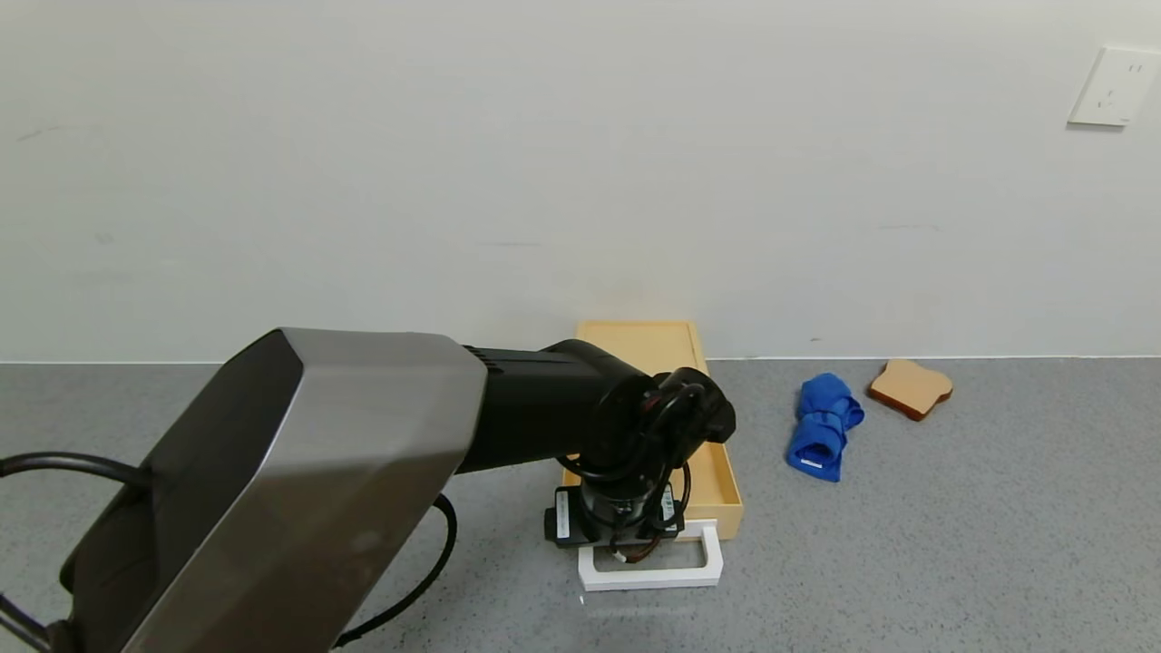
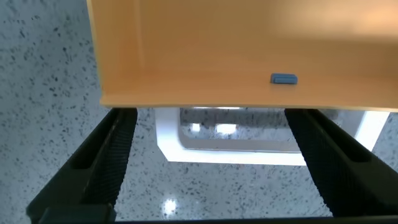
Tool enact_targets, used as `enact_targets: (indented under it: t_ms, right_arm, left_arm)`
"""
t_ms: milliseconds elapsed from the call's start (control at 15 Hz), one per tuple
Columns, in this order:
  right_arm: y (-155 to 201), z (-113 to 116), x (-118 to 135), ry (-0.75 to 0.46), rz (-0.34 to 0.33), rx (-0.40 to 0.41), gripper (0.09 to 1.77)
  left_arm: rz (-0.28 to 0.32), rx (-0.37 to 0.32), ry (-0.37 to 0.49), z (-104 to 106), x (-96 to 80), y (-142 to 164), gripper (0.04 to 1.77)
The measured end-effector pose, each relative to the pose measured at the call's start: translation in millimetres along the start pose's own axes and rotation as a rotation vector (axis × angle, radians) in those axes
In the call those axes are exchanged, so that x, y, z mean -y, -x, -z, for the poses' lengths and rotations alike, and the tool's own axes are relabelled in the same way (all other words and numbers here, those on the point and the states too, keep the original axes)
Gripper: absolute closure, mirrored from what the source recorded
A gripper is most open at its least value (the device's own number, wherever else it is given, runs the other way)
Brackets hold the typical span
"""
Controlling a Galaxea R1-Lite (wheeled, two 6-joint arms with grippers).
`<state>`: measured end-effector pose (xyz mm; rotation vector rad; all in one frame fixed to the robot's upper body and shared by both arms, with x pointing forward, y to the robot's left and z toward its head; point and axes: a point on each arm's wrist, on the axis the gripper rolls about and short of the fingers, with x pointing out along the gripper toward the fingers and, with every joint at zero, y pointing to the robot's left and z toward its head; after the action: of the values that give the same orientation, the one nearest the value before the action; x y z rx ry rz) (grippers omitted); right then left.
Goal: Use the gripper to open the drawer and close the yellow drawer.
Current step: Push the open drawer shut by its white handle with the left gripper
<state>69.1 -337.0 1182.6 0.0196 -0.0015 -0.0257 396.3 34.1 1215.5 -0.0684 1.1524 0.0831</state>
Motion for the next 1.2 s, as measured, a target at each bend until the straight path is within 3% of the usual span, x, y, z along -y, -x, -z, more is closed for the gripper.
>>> enact_targets:
  t_ms: [1200]
  right_arm:
    - [0.0,0.0,0.0,0.0,0.0,0.0,0.13]
  left_arm:
    - [0.062,0.088,-0.007,-29.6,-1.1,-3.2,0.09]
